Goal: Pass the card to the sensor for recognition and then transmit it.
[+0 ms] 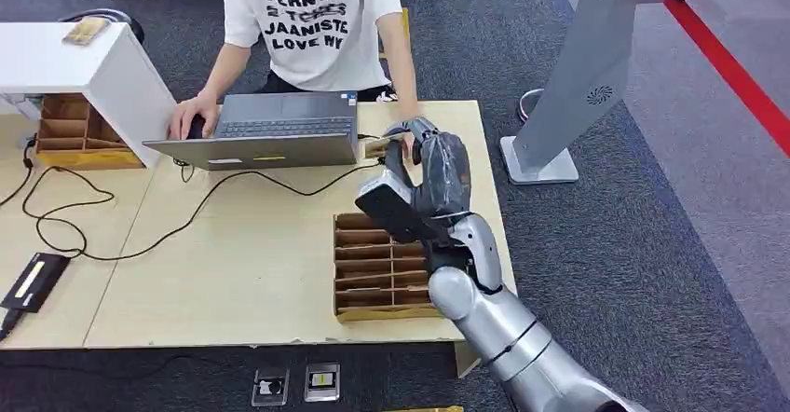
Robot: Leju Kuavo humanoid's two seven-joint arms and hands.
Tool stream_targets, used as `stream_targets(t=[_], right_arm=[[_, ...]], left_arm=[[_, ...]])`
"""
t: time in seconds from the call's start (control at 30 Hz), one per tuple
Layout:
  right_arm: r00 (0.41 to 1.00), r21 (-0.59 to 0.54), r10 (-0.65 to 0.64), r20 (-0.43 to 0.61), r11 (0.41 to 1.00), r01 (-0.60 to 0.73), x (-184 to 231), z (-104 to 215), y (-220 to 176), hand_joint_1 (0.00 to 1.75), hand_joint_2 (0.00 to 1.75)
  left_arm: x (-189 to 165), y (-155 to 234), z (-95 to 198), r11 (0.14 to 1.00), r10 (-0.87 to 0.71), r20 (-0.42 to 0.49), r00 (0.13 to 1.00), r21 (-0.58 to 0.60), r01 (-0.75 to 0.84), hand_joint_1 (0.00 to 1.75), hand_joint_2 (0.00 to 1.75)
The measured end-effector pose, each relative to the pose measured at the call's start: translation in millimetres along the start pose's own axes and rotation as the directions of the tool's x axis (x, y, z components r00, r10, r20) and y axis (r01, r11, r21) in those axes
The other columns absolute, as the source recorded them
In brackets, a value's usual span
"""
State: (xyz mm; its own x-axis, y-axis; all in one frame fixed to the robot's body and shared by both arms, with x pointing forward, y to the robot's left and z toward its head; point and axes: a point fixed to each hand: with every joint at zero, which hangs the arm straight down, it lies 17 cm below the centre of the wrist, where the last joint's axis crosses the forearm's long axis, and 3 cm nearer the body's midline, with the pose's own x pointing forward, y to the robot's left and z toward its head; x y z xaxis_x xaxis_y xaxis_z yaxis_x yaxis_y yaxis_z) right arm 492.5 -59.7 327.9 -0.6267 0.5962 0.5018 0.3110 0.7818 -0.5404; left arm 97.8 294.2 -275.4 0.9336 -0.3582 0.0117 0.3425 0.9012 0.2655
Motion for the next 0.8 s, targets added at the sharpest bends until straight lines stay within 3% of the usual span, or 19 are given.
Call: stream_targets(t=[0.4, 0.8], right_arm=[[0.998, -0.131, -0.03, -0.055, 0.991, 0.022, -14, 21, -53, 1.75, 1.75], [0.966, -0.133, 0.1, -0.238, 0.982, -0.134, -67, 63, -97, 1.75, 1.75]], left_arm=[[-6, -2, -1, 1.0, 0.024, -0.01, 1.0, -0.006, -0.024, 0.0, 0.0], [-16, -5, -1, 0.999, 0.05, -0.022, 0.999, -0.012, -0.05, 0.0, 0.0]])
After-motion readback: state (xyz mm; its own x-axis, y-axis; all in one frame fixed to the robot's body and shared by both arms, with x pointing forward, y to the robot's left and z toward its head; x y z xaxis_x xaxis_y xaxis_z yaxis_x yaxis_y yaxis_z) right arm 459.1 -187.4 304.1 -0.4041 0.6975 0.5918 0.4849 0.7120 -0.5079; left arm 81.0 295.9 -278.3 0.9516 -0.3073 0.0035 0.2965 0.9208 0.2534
